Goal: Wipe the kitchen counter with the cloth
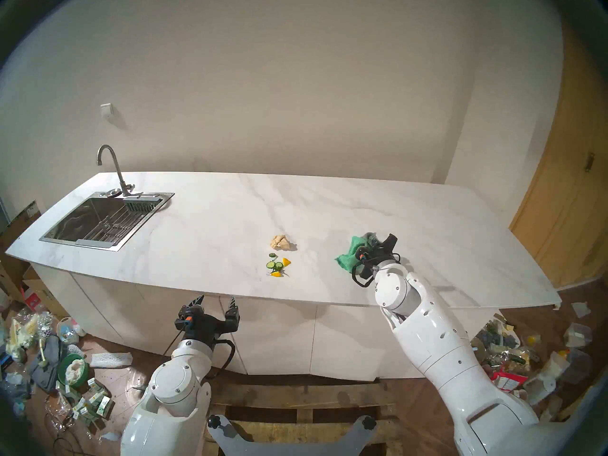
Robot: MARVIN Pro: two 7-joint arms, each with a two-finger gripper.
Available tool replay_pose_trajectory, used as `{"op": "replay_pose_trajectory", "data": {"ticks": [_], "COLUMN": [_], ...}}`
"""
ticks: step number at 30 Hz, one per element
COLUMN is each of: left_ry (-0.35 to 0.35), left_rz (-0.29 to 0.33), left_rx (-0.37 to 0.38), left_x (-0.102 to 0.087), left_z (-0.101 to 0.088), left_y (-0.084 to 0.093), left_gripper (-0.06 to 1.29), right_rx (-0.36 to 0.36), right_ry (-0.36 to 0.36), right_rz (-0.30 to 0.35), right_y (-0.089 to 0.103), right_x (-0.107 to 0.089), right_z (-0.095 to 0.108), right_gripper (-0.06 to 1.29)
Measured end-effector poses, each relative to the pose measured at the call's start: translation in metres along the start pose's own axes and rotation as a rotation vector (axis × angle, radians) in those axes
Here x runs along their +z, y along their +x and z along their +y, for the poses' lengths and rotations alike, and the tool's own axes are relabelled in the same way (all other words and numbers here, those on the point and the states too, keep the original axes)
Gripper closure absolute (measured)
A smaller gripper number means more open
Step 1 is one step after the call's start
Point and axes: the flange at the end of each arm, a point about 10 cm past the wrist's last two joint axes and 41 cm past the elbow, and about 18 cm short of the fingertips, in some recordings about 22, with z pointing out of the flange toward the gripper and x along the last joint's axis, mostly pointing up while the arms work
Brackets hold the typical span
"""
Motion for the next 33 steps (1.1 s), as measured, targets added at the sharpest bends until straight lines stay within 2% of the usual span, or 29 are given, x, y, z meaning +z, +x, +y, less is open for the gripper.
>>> {"op": "replay_pose_trajectory", "data": {"ticks": [9,14,17,24,30,33], "left_ry": [0.000,0.000,0.000,0.000,0.000,0.000], "left_rz": [0.000,-0.001,-0.001,-0.002,-0.002,-0.001], "left_rx": [0.000,0.000,0.000,0.000,0.000,0.000], "left_x": [0.000,0.000,0.000,0.000,0.000,0.000], "left_z": [0.000,0.000,0.000,0.000,0.000,0.000], "left_y": [0.000,0.000,-0.001,-0.001,-0.001,0.000], "left_gripper": [-0.02,-0.02,-0.02,-0.02,-0.02,-0.02], "right_rx": [-0.059,-0.107,-0.140,-0.226,-0.307,-0.291], "right_ry": [0.135,0.197,0.227,0.302,0.445,0.510], "right_rz": [0.017,-0.011,-0.045,-0.082,-0.079,-0.083], "right_y": [0.001,-0.014,-0.028,-0.045,-0.049,-0.052], "right_x": [-0.007,-0.013,-0.018,-0.029,-0.044,-0.050], "right_z": [0.008,0.024,0.042,0.067,0.056,0.054], "right_gripper": [-0.01,-0.01,-0.01,-0.01,-0.01,-0.01]}}
